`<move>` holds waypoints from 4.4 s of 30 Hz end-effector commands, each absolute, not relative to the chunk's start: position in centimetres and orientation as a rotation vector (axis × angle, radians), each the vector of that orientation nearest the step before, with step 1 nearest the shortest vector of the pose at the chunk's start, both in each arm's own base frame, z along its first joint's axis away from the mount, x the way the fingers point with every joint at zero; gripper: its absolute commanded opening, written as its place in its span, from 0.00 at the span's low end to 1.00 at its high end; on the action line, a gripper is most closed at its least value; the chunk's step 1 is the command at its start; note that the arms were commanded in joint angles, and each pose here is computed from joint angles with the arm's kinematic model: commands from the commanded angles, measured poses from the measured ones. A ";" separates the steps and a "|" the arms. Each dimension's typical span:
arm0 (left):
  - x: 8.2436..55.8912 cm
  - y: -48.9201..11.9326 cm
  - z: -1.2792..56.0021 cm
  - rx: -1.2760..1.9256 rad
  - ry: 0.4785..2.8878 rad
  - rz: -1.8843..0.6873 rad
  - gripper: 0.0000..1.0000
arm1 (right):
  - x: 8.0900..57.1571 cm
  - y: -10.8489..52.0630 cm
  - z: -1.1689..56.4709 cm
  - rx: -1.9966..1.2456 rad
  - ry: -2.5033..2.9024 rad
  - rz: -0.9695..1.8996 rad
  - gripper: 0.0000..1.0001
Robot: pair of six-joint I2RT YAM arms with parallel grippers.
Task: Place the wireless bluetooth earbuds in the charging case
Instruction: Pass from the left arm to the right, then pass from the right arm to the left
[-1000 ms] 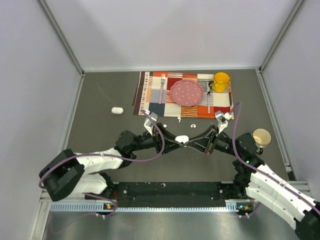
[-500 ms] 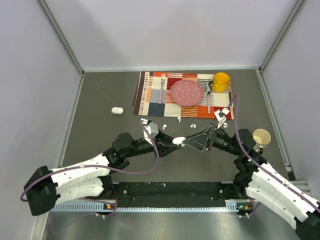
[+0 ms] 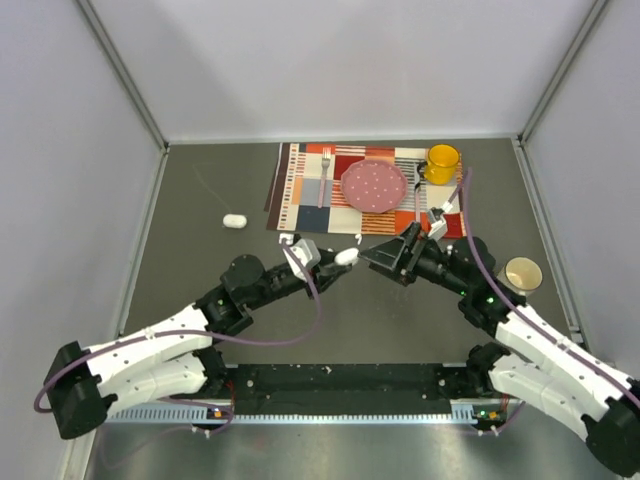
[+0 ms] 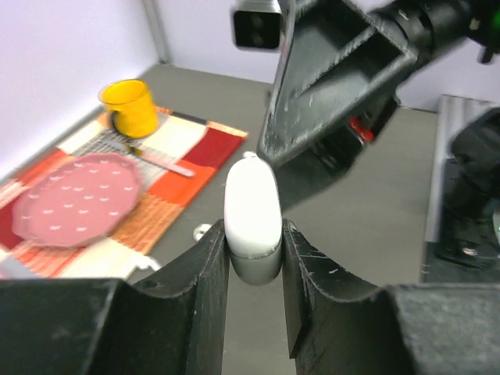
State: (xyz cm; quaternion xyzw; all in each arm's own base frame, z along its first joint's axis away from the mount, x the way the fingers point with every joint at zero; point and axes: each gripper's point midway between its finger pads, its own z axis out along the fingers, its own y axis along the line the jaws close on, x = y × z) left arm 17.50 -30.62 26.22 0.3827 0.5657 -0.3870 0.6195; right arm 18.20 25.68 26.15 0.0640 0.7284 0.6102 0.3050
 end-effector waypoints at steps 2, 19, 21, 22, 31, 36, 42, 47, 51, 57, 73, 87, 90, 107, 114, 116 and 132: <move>21.2 -30.6 32.5 0.845 1.205 -0.835 0.00 | 23.6 24.5 24.7 0.442 1.980 1.415 0.99; 16.8 -28.5 33.7 0.829 1.094 -1.062 0.00 | 21.2 24.1 32.6 0.286 1.833 1.662 0.99; 15.9 -28.3 33.0 0.850 1.127 -1.096 0.00 | 19.9 23.9 32.2 0.307 1.827 1.725 0.99; 15.6 -28.1 33.0 0.857 1.120 -1.096 0.00 | 19.5 23.8 32.7 0.303 1.788 1.757 0.99; 14.0 -28.7 32.1 0.940 1.101 -1.168 0.00 | 16.6 25.7 32.4 0.239 1.838 1.923 0.98; 14.2 -29.0 31.5 0.962 1.083 -1.154 0.00 | 16.4 27.4 33.3 0.172 1.846 1.983 0.98; 14.8 -29.4 31.2 0.958 1.095 -1.150 0.00 | 16.3 28.7 32.9 0.187 1.854 2.049 0.95; 15.1 -29.5 31.0 0.945 1.103 -1.146 0.00 | 16.2 29.3 32.5 0.220 1.852 2.129 0.89; 15.4 -29.6 30.8 0.935 1.101 -1.133 0.00 | 16.0 30.1 31.9 0.236 1.899 2.145 0.82; 15.8 -29.7 30.5 0.934 1.108 -1.124 0.00 | 15.6 30.9 31.7 0.247 1.938 2.199 0.72; 16.6 -29.5 30.6 0.898 1.120 -1.089 0.00 | 14.9 31.1 31.7 0.263 1.946 2.257 0.61; 16.2 -29.6 30.5 0.912 1.118 -1.110 0.00 | 15.0 30.9 31.9 0.271 1.914 2.253 0.31; 16.1 -29.6 30.7 0.905 1.111 -1.120 0.06 | 15.0 30.8 32.0 0.272 1.900 2.261 0.16; 16.2 -28.6 32.7 0.731 0.983 -1.169 0.43 | 14.7 30.6 33.2 0.290 1.847 2.347 0.08; 16.3 -28.9 33.3 0.727 0.962 -1.182 0.44 | 14.5 30.7 33.2 0.289 1.849 2.360 0.08; 16.2 -29.2 33.3 0.733 0.961 -1.188 0.44 | 14.4 30.9 33.2 0.288 1.855 2.361 0.08; 16.0 -30.2 32.8 0.747 0.978 -1.195 0.20 | 14.1 31.1 33.1 0.282 1.859 2.360 0.08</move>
